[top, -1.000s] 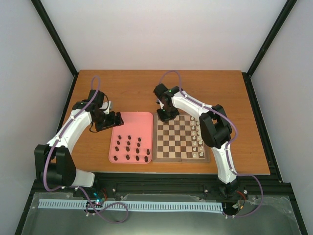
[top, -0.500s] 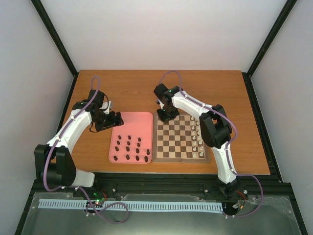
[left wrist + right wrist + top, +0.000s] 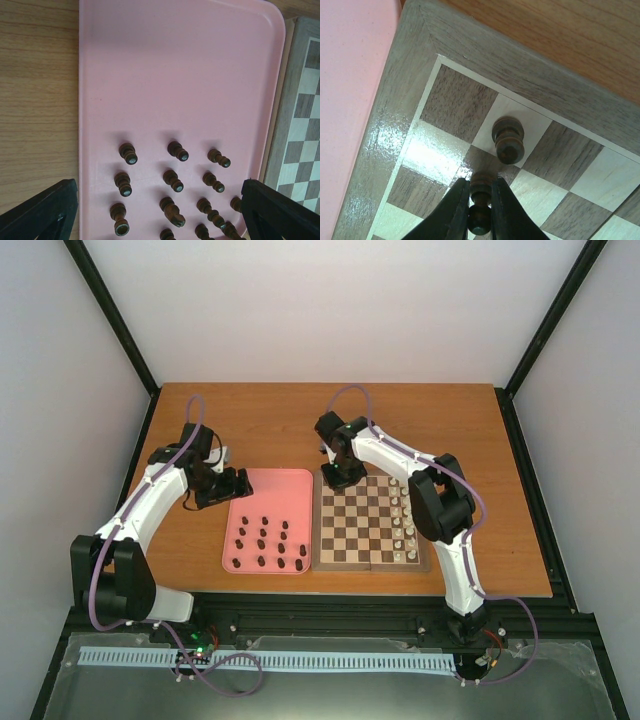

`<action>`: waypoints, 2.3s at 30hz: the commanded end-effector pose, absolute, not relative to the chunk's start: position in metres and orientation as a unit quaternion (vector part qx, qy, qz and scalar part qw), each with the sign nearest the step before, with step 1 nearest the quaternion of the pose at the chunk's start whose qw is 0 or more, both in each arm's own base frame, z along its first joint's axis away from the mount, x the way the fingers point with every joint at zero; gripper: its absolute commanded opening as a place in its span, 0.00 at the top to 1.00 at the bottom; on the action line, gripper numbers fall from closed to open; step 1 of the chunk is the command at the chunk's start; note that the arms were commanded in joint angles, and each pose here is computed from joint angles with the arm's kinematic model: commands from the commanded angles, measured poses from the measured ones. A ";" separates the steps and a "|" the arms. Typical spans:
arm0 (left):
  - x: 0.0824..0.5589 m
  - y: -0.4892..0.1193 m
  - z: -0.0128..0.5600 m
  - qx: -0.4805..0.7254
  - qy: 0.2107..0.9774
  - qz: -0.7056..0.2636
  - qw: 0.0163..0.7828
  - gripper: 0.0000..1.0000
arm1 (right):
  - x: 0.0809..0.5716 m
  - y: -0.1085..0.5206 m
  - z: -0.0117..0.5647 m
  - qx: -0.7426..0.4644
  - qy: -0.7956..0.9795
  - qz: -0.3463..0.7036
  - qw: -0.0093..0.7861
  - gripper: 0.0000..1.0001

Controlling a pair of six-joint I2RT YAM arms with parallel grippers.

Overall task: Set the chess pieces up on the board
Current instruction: Place the chess piece on the chessboard, then adjust the chess piece on the chessboard.

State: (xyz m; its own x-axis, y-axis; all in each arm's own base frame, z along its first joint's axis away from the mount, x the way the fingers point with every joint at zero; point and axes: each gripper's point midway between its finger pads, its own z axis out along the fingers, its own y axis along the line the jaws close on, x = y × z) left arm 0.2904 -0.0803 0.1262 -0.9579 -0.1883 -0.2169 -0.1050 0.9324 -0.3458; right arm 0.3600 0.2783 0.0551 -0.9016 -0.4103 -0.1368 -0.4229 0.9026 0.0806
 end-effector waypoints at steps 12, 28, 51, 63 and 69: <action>0.301 -0.083 0.138 -0.071 0.971 -0.176 0.144 0.00 | 0.356 0.274 0.068 -0.209 0.974 0.059 0.060 0.84; 0.300 -0.082 0.138 -0.071 0.971 -0.176 0.145 0.00 | 0.363 0.279 0.101 -0.206 0.971 0.073 0.102 0.70; 0.298 -0.081 0.139 -0.071 0.971 -0.173 0.146 0.00 | 0.319 0.287 0.076 -0.181 0.970 0.157 0.044 0.60; 0.300 -0.081 0.139 -0.070 0.972 -0.173 0.145 0.00 | 0.324 0.278 0.061 -0.178 0.975 0.130 0.039 0.60; 0.300 -0.081 0.139 -0.070 0.972 -0.173 0.144 0.00 | 0.329 0.277 0.060 -0.178 0.975 0.122 0.044 0.60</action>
State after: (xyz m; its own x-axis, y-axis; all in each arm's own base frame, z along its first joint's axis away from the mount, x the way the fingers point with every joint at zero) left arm 0.2905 -0.0804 0.1264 -0.9579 -0.1879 -0.2169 -0.1045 0.9324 -0.3461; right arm 0.3187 0.2812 0.0631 -0.9280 -0.3537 -0.1171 -0.3722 0.8945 0.2478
